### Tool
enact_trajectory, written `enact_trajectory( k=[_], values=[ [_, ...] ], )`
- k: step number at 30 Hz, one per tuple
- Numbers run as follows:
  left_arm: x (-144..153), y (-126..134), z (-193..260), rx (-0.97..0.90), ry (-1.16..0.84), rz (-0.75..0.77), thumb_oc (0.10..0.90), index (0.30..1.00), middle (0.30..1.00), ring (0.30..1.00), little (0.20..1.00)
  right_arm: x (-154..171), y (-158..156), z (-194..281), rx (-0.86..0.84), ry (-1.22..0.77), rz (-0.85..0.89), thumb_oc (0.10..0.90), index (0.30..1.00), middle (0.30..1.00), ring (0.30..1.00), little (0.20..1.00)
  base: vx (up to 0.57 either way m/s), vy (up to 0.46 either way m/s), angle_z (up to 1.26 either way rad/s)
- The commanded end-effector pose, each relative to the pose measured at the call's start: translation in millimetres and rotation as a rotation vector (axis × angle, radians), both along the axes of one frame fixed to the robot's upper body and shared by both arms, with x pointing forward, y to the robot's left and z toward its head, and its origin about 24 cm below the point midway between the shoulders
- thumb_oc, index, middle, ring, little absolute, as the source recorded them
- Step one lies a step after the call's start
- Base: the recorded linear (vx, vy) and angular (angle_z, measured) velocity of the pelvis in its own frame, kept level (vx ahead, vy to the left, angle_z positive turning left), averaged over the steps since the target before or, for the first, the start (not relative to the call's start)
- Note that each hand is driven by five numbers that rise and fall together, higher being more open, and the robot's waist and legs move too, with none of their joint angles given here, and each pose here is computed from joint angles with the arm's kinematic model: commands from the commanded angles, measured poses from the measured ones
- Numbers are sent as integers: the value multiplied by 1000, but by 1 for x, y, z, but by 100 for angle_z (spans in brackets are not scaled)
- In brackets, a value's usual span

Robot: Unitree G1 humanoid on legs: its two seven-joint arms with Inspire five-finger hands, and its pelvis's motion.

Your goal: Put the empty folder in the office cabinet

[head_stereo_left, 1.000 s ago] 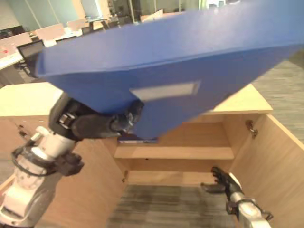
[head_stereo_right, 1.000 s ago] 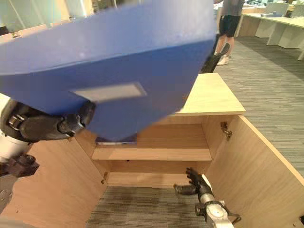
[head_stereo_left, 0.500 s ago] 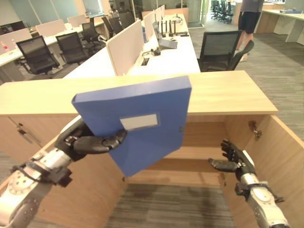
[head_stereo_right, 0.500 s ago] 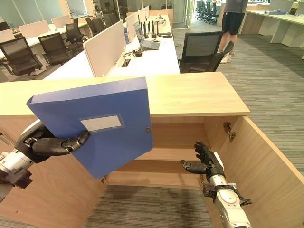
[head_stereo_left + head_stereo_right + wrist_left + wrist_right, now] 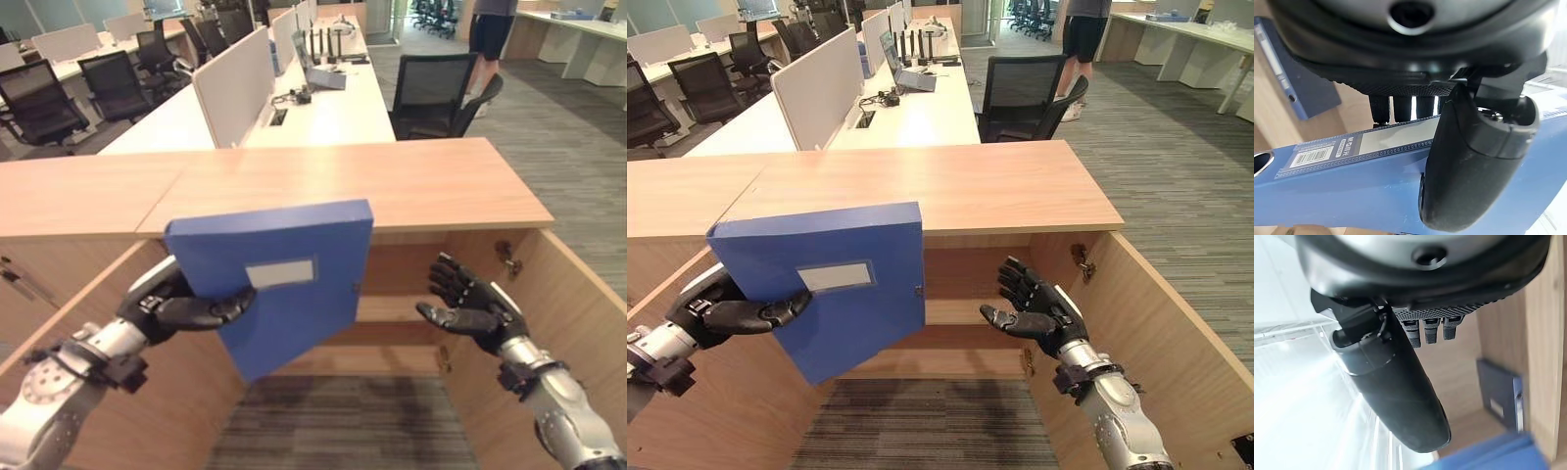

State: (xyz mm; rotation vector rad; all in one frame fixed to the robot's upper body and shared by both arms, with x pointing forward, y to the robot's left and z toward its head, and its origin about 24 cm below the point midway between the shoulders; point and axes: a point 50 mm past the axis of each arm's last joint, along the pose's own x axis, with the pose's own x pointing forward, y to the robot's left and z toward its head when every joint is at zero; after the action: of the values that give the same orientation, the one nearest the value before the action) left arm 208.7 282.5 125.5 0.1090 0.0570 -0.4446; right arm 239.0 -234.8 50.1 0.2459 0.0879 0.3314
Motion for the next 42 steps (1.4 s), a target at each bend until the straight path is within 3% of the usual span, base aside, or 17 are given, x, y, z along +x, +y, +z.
enact_trajectory(
  k=[1,14,33,34,35,42],
  values=[
    [27,-11,67,-3,-332,-82,400,300,300,300,300,27,27,75,56,-326,193,800,900,900,900,900,-4,2,-4],
    [38,-48,66,-2,-302,-282,400,300,300,300,300,34,80,79,127,-334,404,800,900,900,900,900,-2,0,-1],
    [39,-85,57,-67,-234,-468,400,300,300,300,300,36,123,83,208,-339,545,800,900,900,900,900,0,0,0],
    [39,-86,57,-71,-233,-474,400,300,300,300,300,35,126,82,223,-334,554,775,862,862,862,862,0,0,0],
    [39,-88,56,-82,-232,-475,400,300,300,300,300,34,129,82,256,-334,559,400,300,300,300,300,0,0,0],
    [39,-87,52,-131,-245,-445,400,300,300,300,300,27,132,80,315,-326,571,400,300,300,300,300,0,0,0]
  ],
)
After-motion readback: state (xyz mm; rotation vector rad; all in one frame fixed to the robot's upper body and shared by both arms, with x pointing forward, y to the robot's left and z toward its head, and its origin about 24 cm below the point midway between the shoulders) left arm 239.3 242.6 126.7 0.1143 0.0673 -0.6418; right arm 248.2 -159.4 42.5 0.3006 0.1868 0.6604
